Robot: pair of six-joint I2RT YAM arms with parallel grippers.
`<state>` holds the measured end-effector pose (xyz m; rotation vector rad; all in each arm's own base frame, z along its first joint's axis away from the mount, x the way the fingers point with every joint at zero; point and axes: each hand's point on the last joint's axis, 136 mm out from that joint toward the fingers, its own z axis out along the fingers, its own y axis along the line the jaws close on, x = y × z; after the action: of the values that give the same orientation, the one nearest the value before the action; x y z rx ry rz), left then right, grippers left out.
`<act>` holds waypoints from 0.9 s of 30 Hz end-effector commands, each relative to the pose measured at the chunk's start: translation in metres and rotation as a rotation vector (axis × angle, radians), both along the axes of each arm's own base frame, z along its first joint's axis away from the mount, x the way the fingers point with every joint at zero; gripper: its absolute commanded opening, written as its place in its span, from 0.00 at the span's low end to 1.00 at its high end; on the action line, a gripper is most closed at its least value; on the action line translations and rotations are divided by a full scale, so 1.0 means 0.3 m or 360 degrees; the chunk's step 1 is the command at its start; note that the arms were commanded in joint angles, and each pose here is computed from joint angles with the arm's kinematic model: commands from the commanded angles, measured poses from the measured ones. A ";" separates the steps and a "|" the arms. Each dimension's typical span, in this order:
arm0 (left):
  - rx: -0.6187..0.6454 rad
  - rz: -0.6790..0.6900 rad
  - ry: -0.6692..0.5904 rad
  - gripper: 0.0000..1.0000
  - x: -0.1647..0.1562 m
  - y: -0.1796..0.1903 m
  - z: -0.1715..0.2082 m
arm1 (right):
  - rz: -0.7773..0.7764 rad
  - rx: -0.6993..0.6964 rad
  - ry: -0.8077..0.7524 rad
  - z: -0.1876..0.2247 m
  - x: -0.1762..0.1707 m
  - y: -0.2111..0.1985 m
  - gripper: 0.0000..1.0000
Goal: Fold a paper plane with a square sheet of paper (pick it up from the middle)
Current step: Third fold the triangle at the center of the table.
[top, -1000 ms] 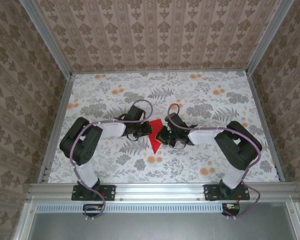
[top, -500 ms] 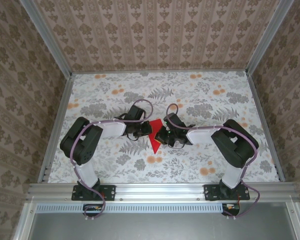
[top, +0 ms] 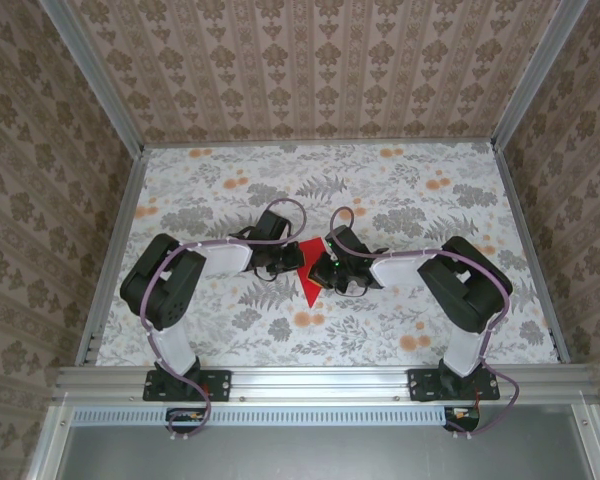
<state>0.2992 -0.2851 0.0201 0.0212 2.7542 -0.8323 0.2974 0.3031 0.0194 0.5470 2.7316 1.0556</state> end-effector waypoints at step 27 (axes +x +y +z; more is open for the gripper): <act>0.0117 -0.0024 0.0102 0.12 -0.037 0.043 -0.071 | 0.0107 -0.0084 0.0030 -0.055 -0.026 -0.003 0.07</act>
<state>0.2991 -0.2851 0.0201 0.0218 2.7542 -0.8326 0.2966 0.3038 0.0159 0.4923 2.7445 1.0431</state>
